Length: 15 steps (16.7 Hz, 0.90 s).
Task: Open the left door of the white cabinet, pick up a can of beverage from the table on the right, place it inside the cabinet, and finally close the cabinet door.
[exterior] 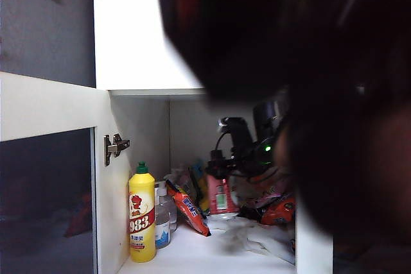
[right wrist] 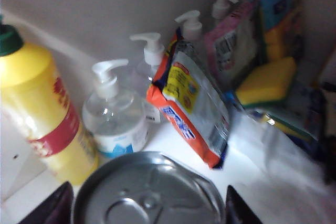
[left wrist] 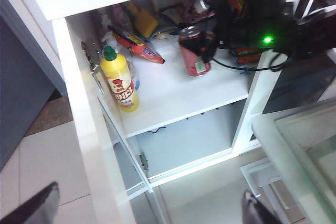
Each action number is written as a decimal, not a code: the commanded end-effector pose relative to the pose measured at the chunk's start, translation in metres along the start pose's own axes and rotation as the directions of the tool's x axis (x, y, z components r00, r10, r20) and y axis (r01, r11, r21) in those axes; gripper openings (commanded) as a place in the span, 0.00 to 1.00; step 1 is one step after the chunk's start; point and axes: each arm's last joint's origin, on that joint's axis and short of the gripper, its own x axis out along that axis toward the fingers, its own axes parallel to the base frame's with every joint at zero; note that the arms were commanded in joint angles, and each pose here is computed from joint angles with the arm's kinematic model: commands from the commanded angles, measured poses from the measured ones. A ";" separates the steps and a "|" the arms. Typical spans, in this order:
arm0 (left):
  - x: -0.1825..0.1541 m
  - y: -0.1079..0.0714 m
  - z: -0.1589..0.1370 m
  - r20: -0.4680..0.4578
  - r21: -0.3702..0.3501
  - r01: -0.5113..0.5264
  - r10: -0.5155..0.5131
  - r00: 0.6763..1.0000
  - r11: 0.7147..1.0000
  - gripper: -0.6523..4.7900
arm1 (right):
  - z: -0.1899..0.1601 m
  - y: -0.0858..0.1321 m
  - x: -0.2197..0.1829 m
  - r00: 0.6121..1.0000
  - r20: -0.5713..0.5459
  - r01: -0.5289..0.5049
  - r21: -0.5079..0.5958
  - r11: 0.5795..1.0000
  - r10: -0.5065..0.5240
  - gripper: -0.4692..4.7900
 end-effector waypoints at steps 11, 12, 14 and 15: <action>0.005 -0.001 -0.012 -0.066 0.117 -0.012 0.019 0.998 0.993 0.99 | -0.004 -0.027 0.035 0.953 0.277 0.162 -0.118 0.980 -0.124 0.41; 0.007 -0.002 -0.016 -0.079 0.120 -0.009 0.018 0.997 0.993 0.99 | -0.005 -0.029 0.034 0.943 0.296 0.202 -0.135 0.970 -0.155 0.41; 0.011 -0.003 -0.021 -0.093 0.124 -0.007 0.018 0.995 0.992 0.99 | -0.009 -0.038 0.031 0.926 0.314 0.264 -0.144 0.954 -0.209 0.41; 0.012 -0.003 -0.023 -0.098 0.125 -0.005 0.017 0.995 0.992 0.99 | -0.009 -0.045 0.029 0.922 0.312 0.283 -0.139 0.949 -0.229 0.41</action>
